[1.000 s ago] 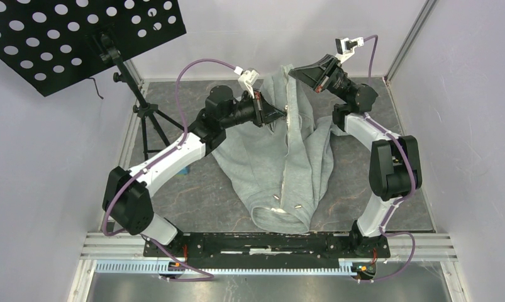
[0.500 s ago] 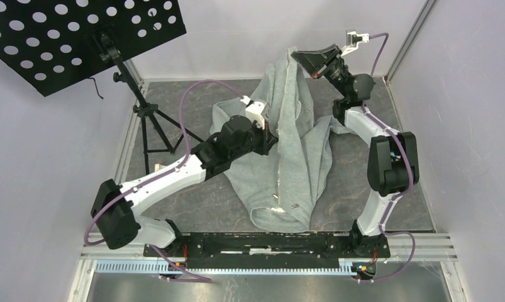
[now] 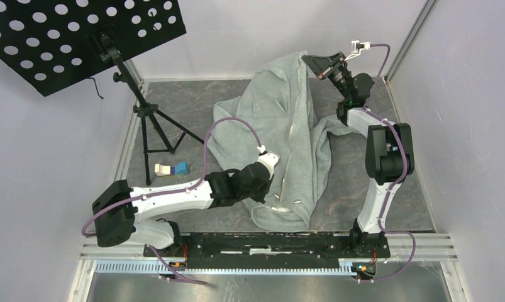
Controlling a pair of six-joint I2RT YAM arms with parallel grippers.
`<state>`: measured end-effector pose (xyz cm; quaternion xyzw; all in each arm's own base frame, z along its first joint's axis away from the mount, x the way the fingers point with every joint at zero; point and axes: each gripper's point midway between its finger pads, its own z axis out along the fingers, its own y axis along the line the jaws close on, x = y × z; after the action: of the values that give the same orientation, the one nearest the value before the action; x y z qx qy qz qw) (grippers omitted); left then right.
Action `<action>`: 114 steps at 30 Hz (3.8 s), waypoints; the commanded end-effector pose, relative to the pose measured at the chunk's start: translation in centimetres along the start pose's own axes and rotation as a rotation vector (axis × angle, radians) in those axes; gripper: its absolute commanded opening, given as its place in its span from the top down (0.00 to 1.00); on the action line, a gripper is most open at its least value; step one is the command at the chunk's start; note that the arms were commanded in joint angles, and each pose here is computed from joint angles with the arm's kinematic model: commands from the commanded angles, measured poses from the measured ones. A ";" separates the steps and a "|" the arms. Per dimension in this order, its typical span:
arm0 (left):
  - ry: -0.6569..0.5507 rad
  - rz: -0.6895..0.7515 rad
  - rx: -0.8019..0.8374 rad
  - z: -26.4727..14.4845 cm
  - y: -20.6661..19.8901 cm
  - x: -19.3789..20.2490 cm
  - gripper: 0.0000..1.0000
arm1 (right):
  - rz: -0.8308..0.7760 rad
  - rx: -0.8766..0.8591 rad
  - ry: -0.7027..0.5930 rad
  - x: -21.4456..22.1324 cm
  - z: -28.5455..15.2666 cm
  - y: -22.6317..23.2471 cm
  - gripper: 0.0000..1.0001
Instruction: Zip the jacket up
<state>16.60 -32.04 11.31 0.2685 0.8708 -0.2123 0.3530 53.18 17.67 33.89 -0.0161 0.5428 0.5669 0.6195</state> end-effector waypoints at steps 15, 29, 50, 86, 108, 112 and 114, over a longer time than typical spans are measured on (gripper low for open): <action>-0.528 -0.156 0.250 -5.3 0.7 -23.7 0.14 | -0.038 -0.527 0.043 -0.6 -5.9 18.5 1.00; -0.536 -0.091 0.167 0.4 2.3 -27.7 0.22 | 0.000 -0.576 0.058 -0.9 -5.9 23.2 1.00; -0.568 -0.311 -0.198 -3.5 8.5 -28.3 0.98 | -0.444 0.738 0.377 4.6 -17.9 3.6 0.24; -0.544 -0.280 -0.115 -4.3 6.8 -28.6 0.98 | -0.353 0.240 0.487 18.4 -16.1 10.3 0.64; -0.576 -0.267 -0.271 -6.7 8.5 -29.0 0.98 | -0.868 0.792 0.383 15.1 -17.1 4.5 1.00; -0.592 -0.266 -0.347 -8.0 9.6 -29.6 0.98 | -0.843 0.575 0.450 18.4 -16.5 6.4 1.00; -0.595 -0.271 -0.333 -7.9 9.4 -29.8 0.98 | -0.821 0.504 0.501 19.8 -16.1 7.1 1.00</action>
<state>35.46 -31.59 28.00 0.0611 0.8399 -0.1694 0.5119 33.03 24.69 20.21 -0.1791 0.7235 0.1533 0.6489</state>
